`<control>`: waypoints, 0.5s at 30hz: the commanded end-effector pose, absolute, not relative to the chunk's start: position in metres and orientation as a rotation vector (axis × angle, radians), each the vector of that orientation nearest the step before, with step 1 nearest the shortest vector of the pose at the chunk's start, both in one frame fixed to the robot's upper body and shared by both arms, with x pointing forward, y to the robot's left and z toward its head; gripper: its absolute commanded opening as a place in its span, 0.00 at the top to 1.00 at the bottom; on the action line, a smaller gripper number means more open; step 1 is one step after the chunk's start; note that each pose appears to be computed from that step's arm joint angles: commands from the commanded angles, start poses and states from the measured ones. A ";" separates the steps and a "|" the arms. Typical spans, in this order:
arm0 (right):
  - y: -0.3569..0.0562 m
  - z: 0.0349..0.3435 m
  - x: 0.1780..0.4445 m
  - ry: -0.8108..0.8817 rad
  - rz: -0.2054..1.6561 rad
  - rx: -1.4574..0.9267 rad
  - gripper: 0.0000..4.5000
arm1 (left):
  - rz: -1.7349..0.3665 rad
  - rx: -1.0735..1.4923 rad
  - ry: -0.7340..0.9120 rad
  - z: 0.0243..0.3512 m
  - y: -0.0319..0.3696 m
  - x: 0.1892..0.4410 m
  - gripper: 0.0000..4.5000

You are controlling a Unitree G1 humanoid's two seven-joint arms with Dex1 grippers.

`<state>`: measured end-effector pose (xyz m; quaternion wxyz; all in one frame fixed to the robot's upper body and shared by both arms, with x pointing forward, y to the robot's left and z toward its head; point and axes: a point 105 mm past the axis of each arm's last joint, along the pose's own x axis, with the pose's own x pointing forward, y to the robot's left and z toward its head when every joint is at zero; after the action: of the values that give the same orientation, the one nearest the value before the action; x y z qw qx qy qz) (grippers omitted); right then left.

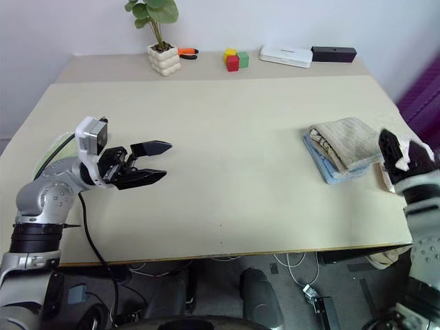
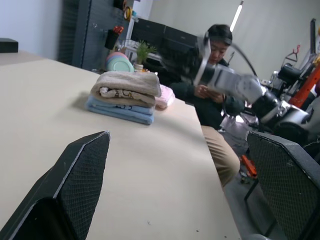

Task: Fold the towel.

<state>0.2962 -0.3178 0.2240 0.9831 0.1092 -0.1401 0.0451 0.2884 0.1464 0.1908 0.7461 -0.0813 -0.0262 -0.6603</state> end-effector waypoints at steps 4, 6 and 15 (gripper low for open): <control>-0.218 0.247 0.300 -0.296 0.557 -0.003 0.02 | -1.403 -0.111 -0.095 0.203 0.158 0.289 0.00; -0.194 0.241 0.301 -0.276 0.699 -0.020 0.02 | -1.378 -0.100 -0.093 0.205 0.163 0.287 0.00; -0.115 0.187 0.280 -0.173 1.182 -0.197 0.02 | -1.226 -0.036 -0.114 0.213 0.191 0.277 0.00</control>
<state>0.2871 -0.1204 0.1858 0.8425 -0.0722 -0.0670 0.5296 0.2811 0.1872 0.1981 0.8089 -0.0394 -0.0240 -0.5861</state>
